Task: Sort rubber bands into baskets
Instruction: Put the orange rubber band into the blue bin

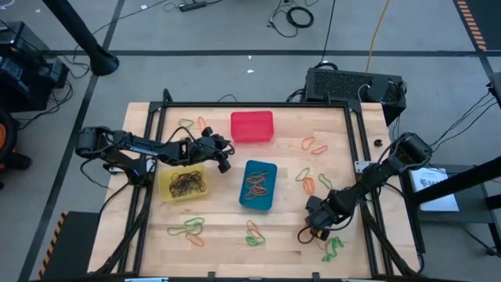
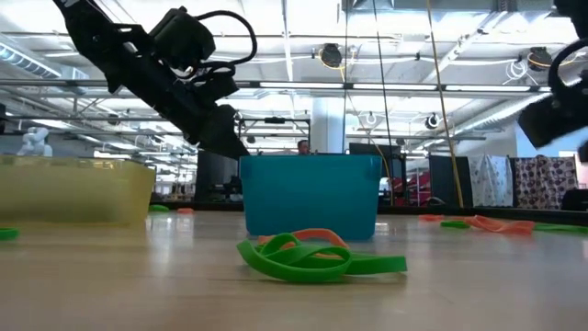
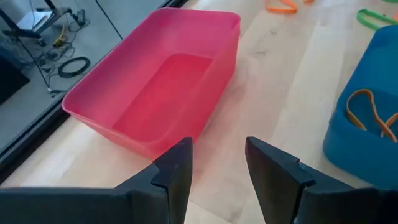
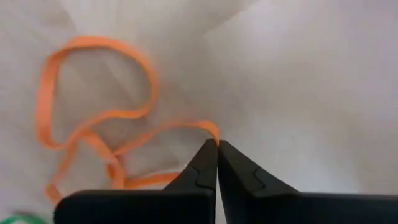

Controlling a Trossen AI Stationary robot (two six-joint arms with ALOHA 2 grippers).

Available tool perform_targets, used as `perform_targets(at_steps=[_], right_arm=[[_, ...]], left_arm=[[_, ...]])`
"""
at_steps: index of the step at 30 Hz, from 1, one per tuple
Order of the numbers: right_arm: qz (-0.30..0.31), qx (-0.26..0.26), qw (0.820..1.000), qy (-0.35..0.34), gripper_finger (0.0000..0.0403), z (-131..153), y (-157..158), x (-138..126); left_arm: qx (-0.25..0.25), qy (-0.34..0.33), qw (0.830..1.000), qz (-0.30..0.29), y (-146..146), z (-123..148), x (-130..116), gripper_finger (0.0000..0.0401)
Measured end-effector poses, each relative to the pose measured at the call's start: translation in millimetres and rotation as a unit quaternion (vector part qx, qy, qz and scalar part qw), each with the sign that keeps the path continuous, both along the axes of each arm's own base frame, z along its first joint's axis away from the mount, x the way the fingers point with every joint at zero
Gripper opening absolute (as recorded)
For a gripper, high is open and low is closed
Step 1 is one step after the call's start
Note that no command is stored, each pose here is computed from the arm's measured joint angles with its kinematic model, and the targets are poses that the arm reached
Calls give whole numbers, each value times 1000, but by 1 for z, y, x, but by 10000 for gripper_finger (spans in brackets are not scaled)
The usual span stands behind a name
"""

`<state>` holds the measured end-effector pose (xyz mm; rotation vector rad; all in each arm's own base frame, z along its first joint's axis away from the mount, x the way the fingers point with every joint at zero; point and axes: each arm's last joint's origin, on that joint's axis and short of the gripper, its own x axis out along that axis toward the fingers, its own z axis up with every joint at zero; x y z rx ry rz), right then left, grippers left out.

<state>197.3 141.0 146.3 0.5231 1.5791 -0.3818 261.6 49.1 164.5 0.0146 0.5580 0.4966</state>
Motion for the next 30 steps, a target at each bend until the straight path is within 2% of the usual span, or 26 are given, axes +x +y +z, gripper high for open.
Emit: perform_targets(at_steps=[4, 6, 11, 14, 18, 21, 23, 27, 30], right_arm=[[-4, -26, 1000, -9, 1, 28, 2, 6], [-4, -59, 998, -11, 1, 44, 2, 9], [16, -134, 985, -107, 1, 91, 4, 29], [44, -188, 959, -208, 1, 115, 6, 45], [107, -251, 906, -324, 0, 133, 11, 66], [160, -281, 868, -378, 0, 140, 14, 81], [184, -290, 849, -402, 0, 141, 13, 90], [188, -303, 832, -424, 0, 135, -1, 104], [197, -289, 844, -406, 0, 122, -17, 109]], left_arm=[[0, 0, 1000, 1, 0, 0, 0, 157], [-1, 6, 1000, 0, 0, -1, -1, 157], [-1, 10, 1000, -1, 0, -2, -1, 157], [1, 11, 1000, -1, 0, -2, -1, 157], [-5, 8, 1000, 1, 0, -2, -1, 157], [-22, 5, 1000, 4, -2, -3, -1, 157], [-30, 8, 1000, 4, -5, -4, -1, 157], [-44, 30, 999, -5, -13, -8, -3, 157], [-40, 43, 998, -33, -26, -10, -3, 157]])
